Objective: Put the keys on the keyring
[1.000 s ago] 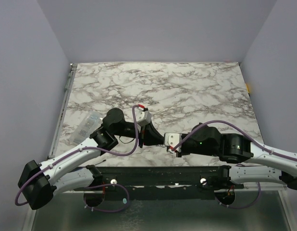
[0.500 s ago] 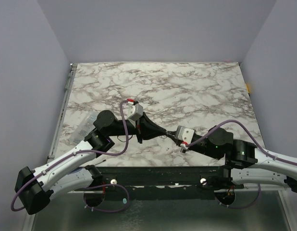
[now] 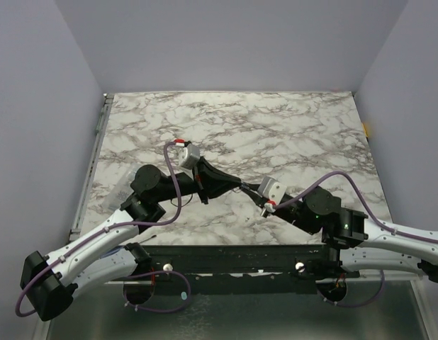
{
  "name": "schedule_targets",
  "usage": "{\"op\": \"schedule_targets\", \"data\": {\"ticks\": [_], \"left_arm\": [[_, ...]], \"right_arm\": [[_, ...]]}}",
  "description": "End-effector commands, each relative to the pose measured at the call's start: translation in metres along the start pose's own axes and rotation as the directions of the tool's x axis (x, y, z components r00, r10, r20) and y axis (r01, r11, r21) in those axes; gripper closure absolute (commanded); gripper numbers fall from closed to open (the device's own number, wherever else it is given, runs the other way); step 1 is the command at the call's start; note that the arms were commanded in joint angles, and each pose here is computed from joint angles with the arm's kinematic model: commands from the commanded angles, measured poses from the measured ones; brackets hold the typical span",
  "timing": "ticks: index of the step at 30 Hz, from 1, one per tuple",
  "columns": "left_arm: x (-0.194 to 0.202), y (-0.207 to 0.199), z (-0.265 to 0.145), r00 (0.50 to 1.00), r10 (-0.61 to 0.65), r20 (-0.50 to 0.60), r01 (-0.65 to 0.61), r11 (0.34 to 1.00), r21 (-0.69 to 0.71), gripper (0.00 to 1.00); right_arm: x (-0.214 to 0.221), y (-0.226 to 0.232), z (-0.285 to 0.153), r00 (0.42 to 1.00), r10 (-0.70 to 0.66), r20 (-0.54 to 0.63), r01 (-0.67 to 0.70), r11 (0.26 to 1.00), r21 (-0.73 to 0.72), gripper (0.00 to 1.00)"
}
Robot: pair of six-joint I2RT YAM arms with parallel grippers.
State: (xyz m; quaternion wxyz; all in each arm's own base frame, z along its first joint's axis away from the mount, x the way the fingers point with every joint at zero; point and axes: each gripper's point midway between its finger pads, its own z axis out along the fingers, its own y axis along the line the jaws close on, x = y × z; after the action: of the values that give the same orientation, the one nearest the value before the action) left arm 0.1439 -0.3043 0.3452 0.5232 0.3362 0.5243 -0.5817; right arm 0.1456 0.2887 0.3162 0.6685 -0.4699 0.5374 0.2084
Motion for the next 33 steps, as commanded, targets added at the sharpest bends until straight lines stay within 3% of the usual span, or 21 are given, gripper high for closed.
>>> {"op": "schedule_targets", "data": {"ticks": [1,8,16,17,21,23,27,33], "left_arm": [[-0.018,0.031,-0.004,0.994,-0.007,0.110,0.026,0.985,-0.172,1.00],[-0.015,0.046,-0.004,0.990,-0.055,0.131,0.084,0.970,-0.227,1.00],[-0.018,0.048,-0.011,0.988,-0.016,0.152,0.054,0.966,-0.253,1.00],[-0.018,0.046,-0.011,0.990,-0.002,0.144,0.037,0.969,-0.243,0.97],[-0.015,0.032,-0.011,0.993,0.054,0.103,-0.035,0.985,-0.171,0.46],[-0.016,0.023,-0.013,0.992,0.092,0.082,-0.081,0.988,-0.128,0.34],[-0.016,0.003,-0.017,0.982,0.184,0.041,-0.183,0.982,-0.040,0.26],[0.001,-0.030,-0.023,0.968,0.247,-0.034,-0.238,0.955,0.180,0.26]], "right_arm": [[-0.013,-0.002,0.003,0.996,0.041,0.073,-0.043,0.999,0.030,0.99],[-0.012,-0.004,0.007,0.996,0.042,0.076,-0.046,0.998,0.049,0.99],[-0.012,-0.005,0.007,0.996,0.038,0.080,-0.043,0.997,0.057,0.99],[-0.012,-0.005,0.007,0.996,0.037,0.079,-0.041,0.998,0.057,0.99],[-0.010,-0.001,0.003,0.999,0.007,0.052,-0.008,1.000,0.012,0.99],[-0.008,0.009,-0.003,0.999,-0.024,0.021,0.026,0.997,-0.069,0.99],[-0.007,0.024,-0.019,0.998,-0.059,-0.028,0.052,0.977,-0.205,0.99],[0.011,0.043,-0.042,0.984,-0.094,-0.153,0.033,0.932,-0.361,0.99]]}}
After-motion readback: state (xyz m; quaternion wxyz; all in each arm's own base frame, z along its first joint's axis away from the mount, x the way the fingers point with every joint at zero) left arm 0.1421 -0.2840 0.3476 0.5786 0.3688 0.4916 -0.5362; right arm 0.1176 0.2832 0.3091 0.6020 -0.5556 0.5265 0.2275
